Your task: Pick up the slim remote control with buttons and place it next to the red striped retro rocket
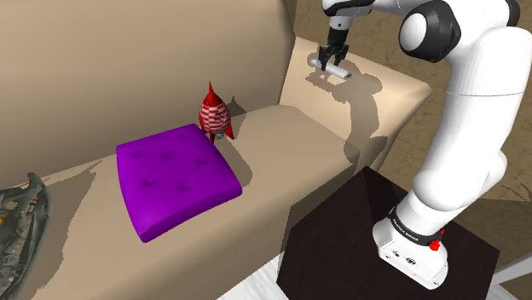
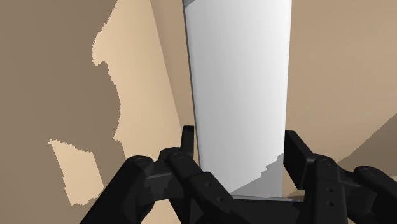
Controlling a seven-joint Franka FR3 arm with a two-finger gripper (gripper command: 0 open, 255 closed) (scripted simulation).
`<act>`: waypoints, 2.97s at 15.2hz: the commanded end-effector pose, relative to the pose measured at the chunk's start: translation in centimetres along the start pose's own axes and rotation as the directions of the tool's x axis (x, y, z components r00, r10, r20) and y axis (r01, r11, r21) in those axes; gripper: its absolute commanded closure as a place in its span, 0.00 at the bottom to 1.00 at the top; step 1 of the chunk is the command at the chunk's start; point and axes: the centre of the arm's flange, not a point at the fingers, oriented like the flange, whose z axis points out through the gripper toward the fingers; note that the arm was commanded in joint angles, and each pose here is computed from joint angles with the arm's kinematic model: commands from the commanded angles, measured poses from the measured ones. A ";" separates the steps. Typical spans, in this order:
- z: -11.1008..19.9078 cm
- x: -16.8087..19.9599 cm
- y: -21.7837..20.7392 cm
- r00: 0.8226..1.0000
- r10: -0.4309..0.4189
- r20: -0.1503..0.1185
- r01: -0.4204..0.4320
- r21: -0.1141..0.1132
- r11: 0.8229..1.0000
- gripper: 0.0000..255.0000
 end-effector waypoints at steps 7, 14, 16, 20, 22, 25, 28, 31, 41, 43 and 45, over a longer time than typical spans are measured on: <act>-4.4 0.0 0.0 1.000 0.000 0.000 0.000 0.000 1.000 1.00; -5.1 -0.5 -6.5 1.000 0.000 0.000 0.000 0.000 1.000 1.00; -5.1 -0.7 -9.2 1.000 0.000 0.000 0.000 0.000 1.000 1.00; -5.1 -1.1 -14.4 1.000 0.000 0.000 0.000 0.000 1.000 1.00; -5.1 -1.3 -17.1 1.000 0.000 0.000 0.000 0.000 1.000 1.00; -5.1 -1.5 -21.0 1.000 0.000 0.000 0.000 0.000 1.000 1.00; -5.1 -1.8 -25.0 1.000 0.000 0.000 0.000 0.000 1.000 1.00; -5.1 -2.1 -28.9 1.000 0.000 0.000 0.000 0.000 1.000 1.00; -1.4 -2.4 -33.0 1.000 0.000 0.000 0.000 0.000 1.000 1.00; -0.4 -2.4 -33.0 1.000 0.000 0.000 0.000 0.000 1.000 1.00; 0.7 -2.4 -33.0 1.000 0.000 0.000 0.000 0.000 1.000 1.00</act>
